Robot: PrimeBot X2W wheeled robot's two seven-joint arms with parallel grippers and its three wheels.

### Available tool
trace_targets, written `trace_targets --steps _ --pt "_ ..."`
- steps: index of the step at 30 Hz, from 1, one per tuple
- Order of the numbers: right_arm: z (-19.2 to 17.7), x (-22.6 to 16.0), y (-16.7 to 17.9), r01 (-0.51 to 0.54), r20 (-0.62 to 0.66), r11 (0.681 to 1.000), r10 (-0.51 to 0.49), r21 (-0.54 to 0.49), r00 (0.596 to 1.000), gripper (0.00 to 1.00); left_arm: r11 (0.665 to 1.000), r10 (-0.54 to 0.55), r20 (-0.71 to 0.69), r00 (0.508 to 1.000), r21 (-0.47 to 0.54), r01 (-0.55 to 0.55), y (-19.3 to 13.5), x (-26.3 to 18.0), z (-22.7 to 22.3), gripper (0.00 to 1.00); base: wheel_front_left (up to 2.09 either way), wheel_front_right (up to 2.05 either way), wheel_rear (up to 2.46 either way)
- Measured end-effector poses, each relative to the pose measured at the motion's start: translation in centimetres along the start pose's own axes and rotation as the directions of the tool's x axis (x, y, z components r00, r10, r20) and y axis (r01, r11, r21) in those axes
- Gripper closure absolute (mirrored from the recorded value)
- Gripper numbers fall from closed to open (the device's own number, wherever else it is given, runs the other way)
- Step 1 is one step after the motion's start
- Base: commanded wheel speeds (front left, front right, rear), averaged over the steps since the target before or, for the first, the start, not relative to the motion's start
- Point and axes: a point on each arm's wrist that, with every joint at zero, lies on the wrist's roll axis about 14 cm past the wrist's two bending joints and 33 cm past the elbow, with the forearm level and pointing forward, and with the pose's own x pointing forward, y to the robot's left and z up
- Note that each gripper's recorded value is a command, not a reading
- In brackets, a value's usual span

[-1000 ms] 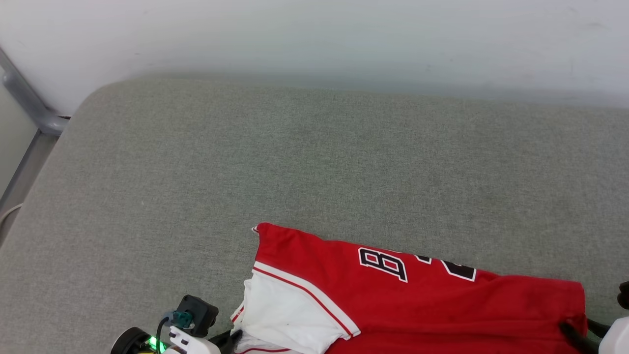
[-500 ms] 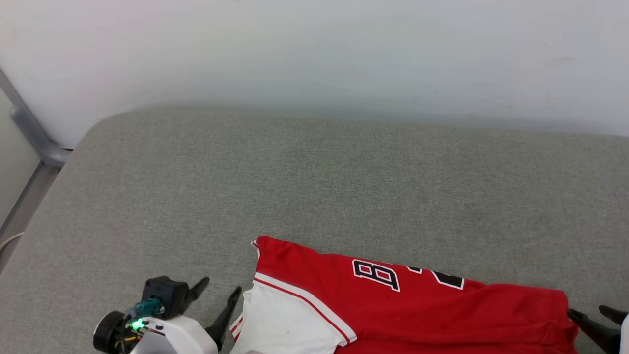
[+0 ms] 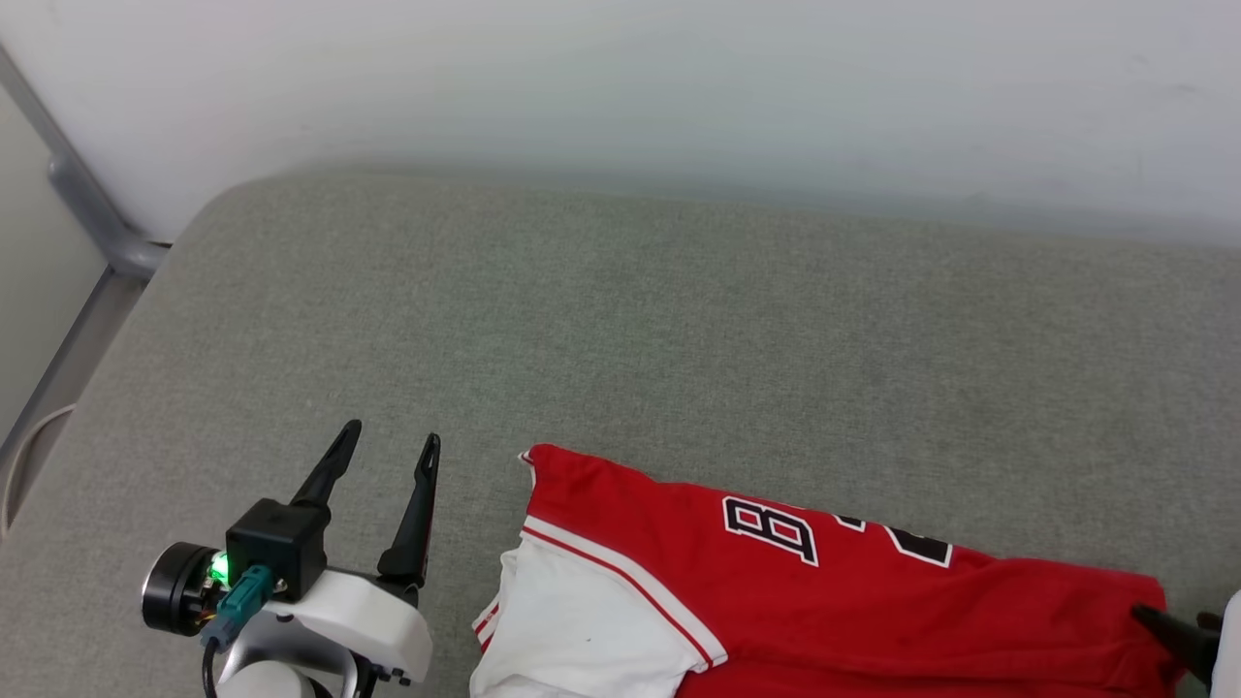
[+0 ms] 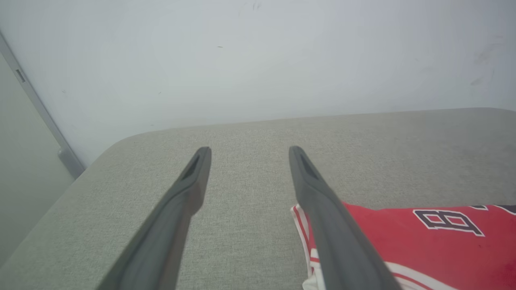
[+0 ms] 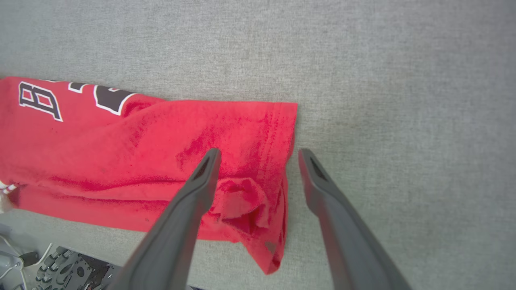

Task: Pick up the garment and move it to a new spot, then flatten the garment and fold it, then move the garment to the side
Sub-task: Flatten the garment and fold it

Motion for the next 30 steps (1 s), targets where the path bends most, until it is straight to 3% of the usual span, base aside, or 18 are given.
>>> trace_targets --steps 9,19,30 --pt "-3.3 2.5 -1.5 0.097 -0.142 0.994 -0.089 0.051 0.986 0.0 0.999 0.049 -0.018 0.999 0.014 -0.048 1.8 -0.9 -1.7 0.0 0.0 0.0 0.0" --pt "-6.4 4.4 0.0 0.068 -0.213 0.991 -0.043 0.112 0.976 0.0 0.999 0.047 -0.027 0.999 0.004 -0.047 2.0 -0.5 -2.7 0.0 0.0 0.0 0.0" --pt "-6.3 5.8 2.5 -0.008 -0.177 0.993 0.03 0.121 0.984 0.0 1.0 0.025 -0.031 0.999 -0.002 -0.025 1.6 0.1 -3.4 0.0 0.0 0.0 0.0"
